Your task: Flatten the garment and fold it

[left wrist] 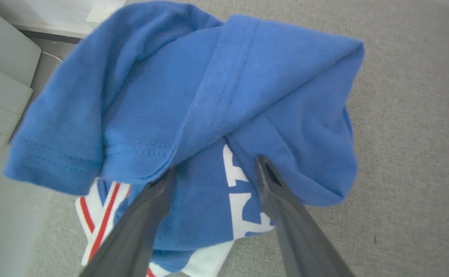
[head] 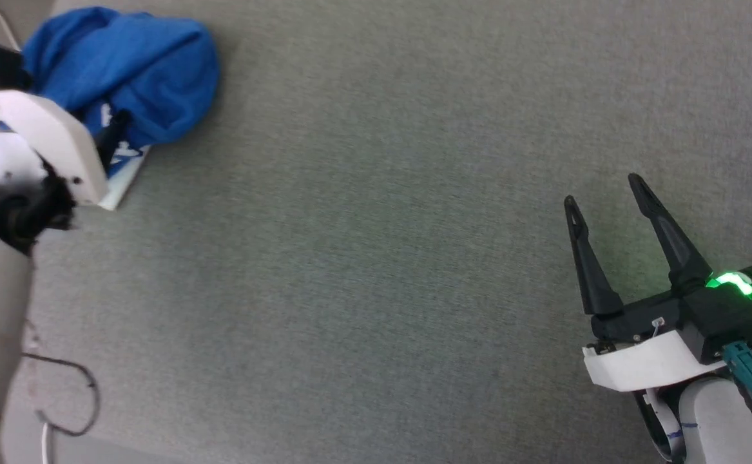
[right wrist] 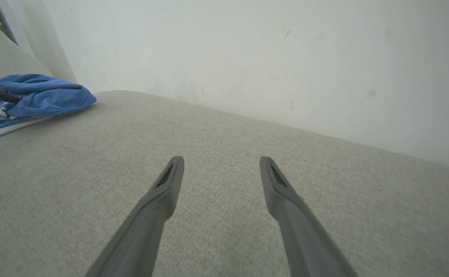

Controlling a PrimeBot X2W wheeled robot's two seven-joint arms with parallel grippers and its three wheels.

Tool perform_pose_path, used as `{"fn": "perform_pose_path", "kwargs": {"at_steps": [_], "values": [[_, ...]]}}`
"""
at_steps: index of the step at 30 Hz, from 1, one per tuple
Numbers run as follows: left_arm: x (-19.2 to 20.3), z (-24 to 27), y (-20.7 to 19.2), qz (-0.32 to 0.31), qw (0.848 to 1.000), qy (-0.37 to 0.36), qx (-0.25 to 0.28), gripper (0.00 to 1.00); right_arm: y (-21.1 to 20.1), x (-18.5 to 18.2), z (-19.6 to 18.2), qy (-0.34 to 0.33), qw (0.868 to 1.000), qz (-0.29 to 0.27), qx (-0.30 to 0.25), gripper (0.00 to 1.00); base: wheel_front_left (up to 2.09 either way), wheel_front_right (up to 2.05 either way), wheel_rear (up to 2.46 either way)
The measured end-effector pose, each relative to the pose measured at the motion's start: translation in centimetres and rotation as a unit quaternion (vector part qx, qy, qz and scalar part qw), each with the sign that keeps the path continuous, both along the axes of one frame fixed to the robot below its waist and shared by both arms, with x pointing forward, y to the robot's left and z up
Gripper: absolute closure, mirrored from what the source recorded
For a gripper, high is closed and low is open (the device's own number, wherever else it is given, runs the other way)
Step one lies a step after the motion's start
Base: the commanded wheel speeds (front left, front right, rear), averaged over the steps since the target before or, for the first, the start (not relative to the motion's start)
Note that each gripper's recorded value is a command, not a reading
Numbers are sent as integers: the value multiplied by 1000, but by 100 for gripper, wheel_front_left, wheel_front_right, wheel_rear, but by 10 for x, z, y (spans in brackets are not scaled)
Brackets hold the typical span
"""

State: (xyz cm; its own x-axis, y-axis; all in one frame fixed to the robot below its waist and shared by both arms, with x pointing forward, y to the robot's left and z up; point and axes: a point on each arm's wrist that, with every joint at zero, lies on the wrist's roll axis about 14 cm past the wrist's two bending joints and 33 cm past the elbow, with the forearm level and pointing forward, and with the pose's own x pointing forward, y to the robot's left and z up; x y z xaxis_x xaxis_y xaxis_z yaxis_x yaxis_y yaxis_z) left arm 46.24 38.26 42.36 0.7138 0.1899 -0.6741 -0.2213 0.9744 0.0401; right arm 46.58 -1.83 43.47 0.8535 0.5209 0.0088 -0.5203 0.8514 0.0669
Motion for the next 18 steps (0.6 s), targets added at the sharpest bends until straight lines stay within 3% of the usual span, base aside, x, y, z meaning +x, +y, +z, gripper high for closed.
{"fn": "perform_pose_path", "kwargs": {"at_steps": [9,10,11,12,18], "values": [[-2,-47,5,22,986,148,-79,0,-28,5,-27,28,999,-39,-13,0,0,0,0],[-2,-50,2,21,983,157,-89,15,-31,5,-29,29,999,-43,-13,0,0,0,0],[-1,-52,1,21,982,163,-96,78,-34,5,-30,31,998,-48,-14,0,0,0,0],[1,-53,-1,18,980,167,-103,100,-37,5,-32,33,998,-52,-16,0,0,0,0],[9,-44,-1,10,987,124,-101,100,-42,3,-30,32,997,-62,-17,0,0,0,0]]}}
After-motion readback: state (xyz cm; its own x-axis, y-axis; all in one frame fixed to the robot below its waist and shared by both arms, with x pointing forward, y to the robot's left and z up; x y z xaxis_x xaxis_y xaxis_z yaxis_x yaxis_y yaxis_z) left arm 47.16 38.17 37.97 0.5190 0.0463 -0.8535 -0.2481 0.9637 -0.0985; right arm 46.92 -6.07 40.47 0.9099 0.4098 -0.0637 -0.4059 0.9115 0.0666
